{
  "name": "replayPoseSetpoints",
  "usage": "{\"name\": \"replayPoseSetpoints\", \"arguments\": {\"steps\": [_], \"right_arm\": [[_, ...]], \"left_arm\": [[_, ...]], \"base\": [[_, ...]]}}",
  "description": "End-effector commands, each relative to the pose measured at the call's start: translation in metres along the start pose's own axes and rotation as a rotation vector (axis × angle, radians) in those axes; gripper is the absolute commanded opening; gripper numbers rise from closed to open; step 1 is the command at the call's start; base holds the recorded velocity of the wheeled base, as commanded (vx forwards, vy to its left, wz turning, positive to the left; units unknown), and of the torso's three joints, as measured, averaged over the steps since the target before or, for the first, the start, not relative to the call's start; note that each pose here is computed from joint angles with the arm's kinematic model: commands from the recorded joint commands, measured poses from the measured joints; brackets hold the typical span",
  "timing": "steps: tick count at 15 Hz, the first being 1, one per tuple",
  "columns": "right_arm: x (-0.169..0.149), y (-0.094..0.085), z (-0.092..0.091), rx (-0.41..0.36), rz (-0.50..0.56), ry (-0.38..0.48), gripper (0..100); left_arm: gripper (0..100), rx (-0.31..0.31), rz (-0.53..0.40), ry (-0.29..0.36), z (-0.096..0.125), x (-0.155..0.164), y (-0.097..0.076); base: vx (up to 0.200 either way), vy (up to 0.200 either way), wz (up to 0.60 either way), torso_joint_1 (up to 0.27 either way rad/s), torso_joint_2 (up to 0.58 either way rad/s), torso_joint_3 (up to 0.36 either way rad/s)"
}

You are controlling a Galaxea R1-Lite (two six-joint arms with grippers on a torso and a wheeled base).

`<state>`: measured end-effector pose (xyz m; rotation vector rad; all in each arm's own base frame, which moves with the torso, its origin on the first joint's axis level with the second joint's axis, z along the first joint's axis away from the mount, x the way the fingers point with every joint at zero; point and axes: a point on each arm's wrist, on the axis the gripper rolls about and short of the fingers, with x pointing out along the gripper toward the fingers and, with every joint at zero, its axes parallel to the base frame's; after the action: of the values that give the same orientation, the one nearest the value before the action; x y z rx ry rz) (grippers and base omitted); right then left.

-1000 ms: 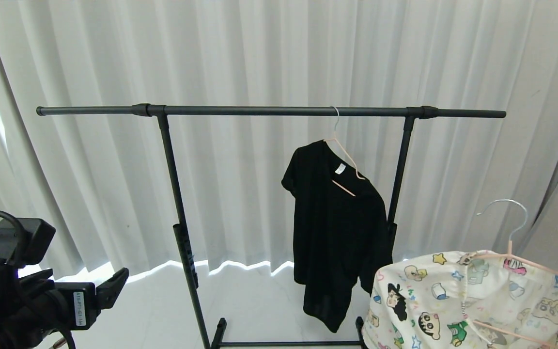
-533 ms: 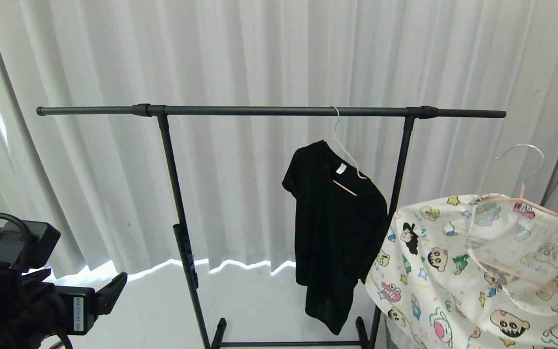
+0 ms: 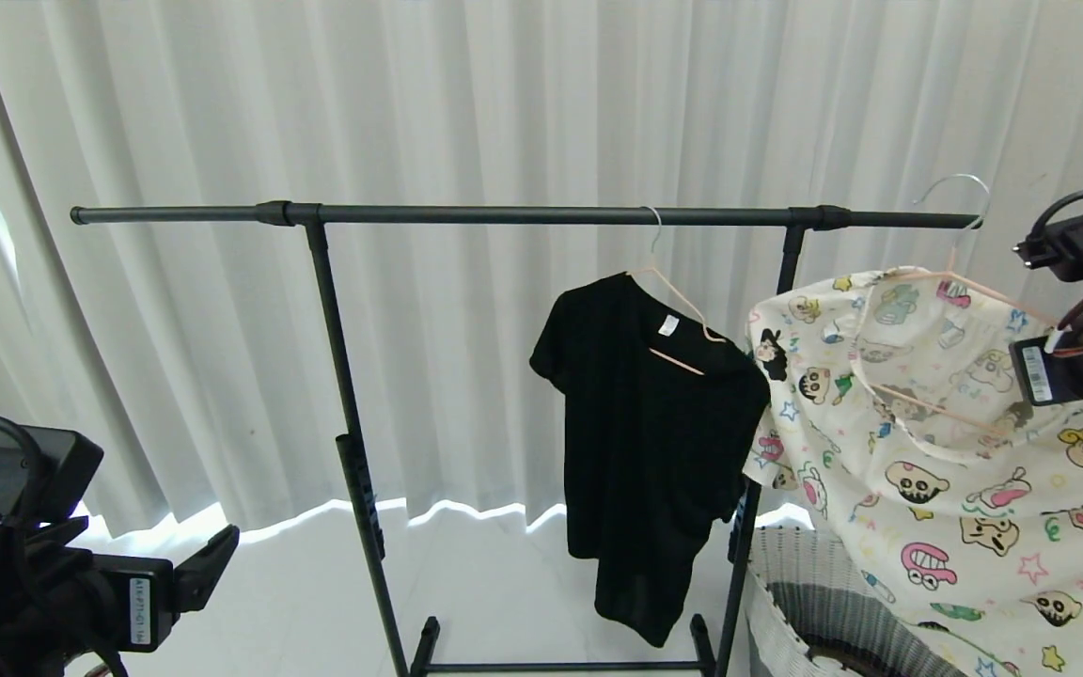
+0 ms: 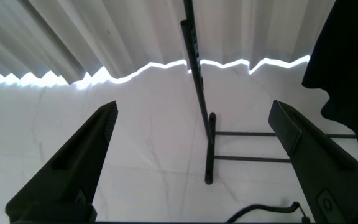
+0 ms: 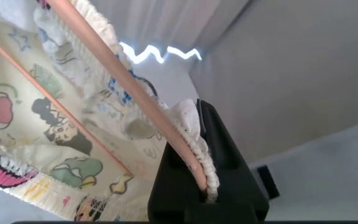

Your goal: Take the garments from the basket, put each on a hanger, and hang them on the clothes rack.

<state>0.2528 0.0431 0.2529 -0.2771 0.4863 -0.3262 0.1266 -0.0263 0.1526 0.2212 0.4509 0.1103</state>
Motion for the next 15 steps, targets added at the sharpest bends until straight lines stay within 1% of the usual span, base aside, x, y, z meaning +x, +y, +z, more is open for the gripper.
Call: {"name": "replayPoseSetpoints", "arguments": {"steps": [1, 3, 6, 8, 13, 15], "right_arm": [[0.013, 0.03, 0.018, 0.021, 0.046, -0.023, 0], [0.017, 0.046, 0.034, 0.057, 0.011, -0.055, 0], [0.019, 0.058, 0.045, 0.065, 0.022, -0.078, 0], [0.018, 0.058, 0.046, 0.068, 0.023, -0.082, 0], [0.019, 0.058, 0.043, 0.06, 0.022, -0.072, 0], [0.02, 0.06, 0.037, 0.046, 0.022, -0.055, 0]], "left_arm": [[100, -0.003, 0.0, -0.007, 0.0, -0.001, 0.001], [100, -0.005, 0.0, -0.009, 0.0, -0.002, 0.001], [100, -0.006, 0.001, -0.01, 0.0, -0.002, 0.001], [100, -0.009, 0.001, -0.017, 0.001, -0.003, 0.001], [100, -0.008, -0.002, -0.016, 0.0, -0.003, 0.001], [100, -0.008, -0.002, -0.016, 0.0, -0.003, 0.001]], "base": [[0.0, 0.0, 0.0, 0.0, 0.0, 0.0], [0.0, 0.0, 0.0, 0.0, 0.0, 0.0], [0.2, 0.0, 0.0, 0.002, 0.0, 0.004], [0.2, 0.0, 0.0, 0.007, 0.01, 0.002], [0.2, 0.0, 0.0, 0.009, 0.0, 0.002], [0.2, 0.0, 0.0, 0.002, 0.0, 0.005]]}}
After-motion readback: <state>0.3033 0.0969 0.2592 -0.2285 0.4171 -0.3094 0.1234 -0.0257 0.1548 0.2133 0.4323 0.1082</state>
